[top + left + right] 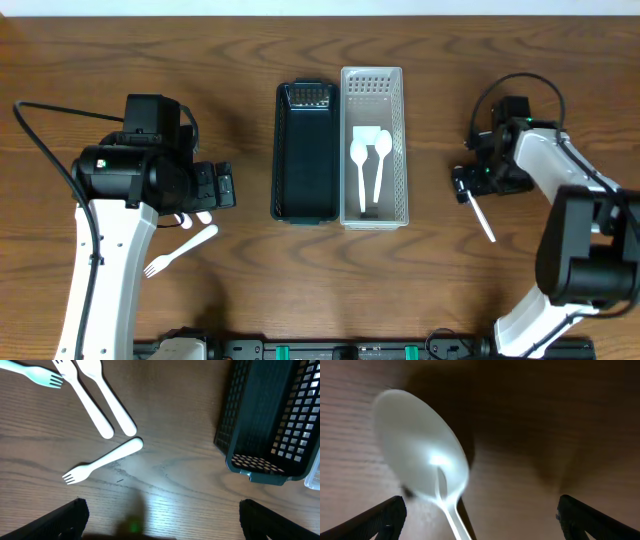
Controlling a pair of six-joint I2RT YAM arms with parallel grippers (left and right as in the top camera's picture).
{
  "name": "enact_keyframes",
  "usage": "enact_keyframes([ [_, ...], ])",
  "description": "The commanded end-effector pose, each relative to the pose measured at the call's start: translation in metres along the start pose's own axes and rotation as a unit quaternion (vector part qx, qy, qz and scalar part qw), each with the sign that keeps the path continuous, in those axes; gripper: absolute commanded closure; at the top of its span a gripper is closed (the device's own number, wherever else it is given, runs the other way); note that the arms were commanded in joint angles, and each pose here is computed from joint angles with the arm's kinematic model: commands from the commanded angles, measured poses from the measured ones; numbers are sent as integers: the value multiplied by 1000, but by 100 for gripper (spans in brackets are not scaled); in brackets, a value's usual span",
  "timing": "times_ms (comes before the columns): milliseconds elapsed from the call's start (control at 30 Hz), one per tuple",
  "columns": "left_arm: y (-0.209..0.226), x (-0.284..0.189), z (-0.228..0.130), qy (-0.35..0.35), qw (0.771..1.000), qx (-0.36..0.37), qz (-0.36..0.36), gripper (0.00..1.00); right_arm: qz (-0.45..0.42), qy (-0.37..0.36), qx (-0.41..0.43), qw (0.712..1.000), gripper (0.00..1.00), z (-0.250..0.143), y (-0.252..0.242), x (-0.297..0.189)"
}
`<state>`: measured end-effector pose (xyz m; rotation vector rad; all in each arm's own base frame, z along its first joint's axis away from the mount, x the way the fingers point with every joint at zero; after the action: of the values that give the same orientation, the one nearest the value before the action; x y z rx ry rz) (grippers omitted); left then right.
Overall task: Pack container
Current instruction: 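Move the right gripper to a spoon and grasp it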
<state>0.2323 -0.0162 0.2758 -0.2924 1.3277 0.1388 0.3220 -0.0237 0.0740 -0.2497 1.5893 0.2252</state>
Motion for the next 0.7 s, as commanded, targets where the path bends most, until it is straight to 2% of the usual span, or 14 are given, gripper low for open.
enact_keyframes([
  [0,-1,-4,2,-6,1000,3,-7,2,16,4,-21,1000,1,7,7,10],
  [167,-1,-4,2,-5,1000,3,-7,2,14,2,-28,1000,1,13,11,19],
  [267,-1,-4,2,-6,1000,3,-7,2,14,4,-21,1000,11,14,13,21],
  [400,-1,-4,2,-5,1000,3,-7,2,15,7,6,1000,29,13,13,21],
  [567,-1,-4,2,-5,1000,3,-7,2,18,16,18,1000,63,10,14,21],
  [667,-1,-4,2,-5,1000,3,-7,2,20,20,18,999,77,8,15,21],
])
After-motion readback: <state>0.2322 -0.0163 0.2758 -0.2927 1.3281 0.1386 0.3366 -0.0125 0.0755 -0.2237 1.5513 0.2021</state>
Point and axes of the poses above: each gripper's point midway between its finger pads, its own x axis out along the fingers, its own y axis along the line the jaws close on, z = x × y, the point moved 8 cm from there along -x, back along the fingers, and after that the axes turned 8 degrees about -x, right-handed, at the moved point
